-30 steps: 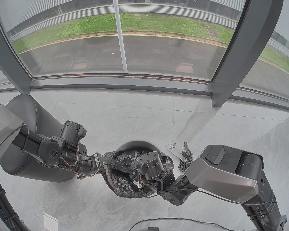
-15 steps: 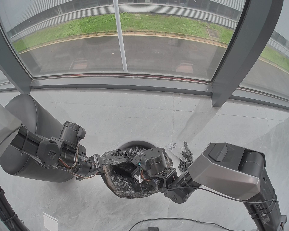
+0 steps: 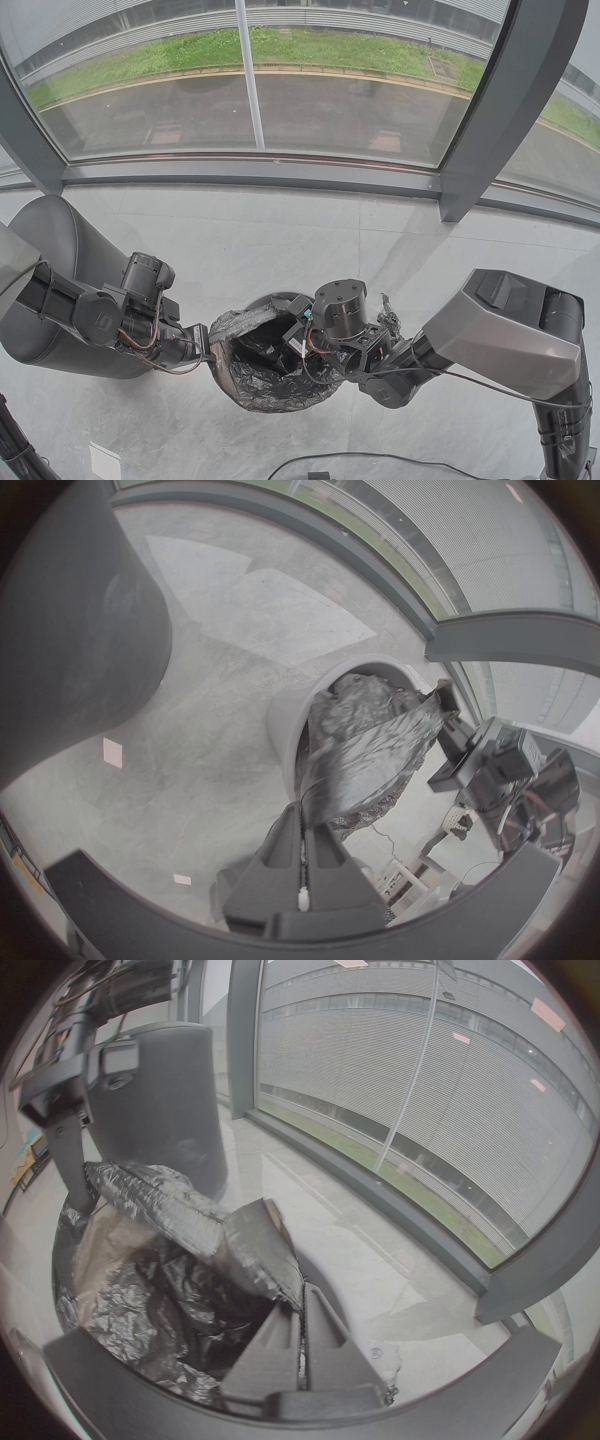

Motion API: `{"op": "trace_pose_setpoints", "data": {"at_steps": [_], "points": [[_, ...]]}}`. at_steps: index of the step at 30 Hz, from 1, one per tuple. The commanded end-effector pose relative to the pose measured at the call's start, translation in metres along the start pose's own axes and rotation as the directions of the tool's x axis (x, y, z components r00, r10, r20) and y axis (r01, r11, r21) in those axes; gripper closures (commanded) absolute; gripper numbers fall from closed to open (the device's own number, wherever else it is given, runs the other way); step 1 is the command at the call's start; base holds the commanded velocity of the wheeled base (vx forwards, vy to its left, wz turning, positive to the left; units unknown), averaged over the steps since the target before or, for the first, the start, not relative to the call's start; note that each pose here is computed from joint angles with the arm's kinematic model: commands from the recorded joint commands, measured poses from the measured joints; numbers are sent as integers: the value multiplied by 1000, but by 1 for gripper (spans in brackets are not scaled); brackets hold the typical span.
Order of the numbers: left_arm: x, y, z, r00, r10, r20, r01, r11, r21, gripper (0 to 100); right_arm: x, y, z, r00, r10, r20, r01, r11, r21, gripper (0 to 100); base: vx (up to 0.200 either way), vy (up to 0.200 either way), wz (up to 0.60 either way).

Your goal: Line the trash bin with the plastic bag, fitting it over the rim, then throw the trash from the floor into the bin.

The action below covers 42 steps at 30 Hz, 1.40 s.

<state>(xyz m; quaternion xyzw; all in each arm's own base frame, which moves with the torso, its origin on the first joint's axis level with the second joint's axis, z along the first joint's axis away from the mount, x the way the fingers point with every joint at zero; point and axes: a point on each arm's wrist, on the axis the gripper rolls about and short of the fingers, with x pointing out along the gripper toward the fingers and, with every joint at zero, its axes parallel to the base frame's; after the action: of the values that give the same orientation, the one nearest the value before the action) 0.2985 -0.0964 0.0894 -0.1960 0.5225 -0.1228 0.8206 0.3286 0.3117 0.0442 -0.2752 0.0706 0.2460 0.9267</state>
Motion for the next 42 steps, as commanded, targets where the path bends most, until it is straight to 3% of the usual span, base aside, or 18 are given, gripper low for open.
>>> {"op": "trace_pose_setpoints", "data": {"at_steps": [1,16,25,35,38,42], "points": [[-3,3,5,1000,-6,17,5,1000,26,100,-1,-17,9,998,-57,16,57,998,19,100,0,0,0],[-7,6,10,999,-6,38,5,999,43,100,-5,-34,30,993,-102,63,99,994,43,100,0,0,0],[-6,11,23,994,-29,108,25,999,38,100,0,-36,31,992,-109,68,107,993,42,100,0,0,0],[-18,10,15,993,-33,113,29,999,35,100,-3,-40,36,990,-118,79,116,993,37,100,0,0,0],[-28,9,8,992,-58,113,53,998,40,100,-2,-41,36,989,-123,78,121,992,34,100,0,0,0],[-63,0,-10,971,-220,97,218,975,37,100,-1,-44,41,987,-133,94,129,991,43,100,0,0,0]]}}
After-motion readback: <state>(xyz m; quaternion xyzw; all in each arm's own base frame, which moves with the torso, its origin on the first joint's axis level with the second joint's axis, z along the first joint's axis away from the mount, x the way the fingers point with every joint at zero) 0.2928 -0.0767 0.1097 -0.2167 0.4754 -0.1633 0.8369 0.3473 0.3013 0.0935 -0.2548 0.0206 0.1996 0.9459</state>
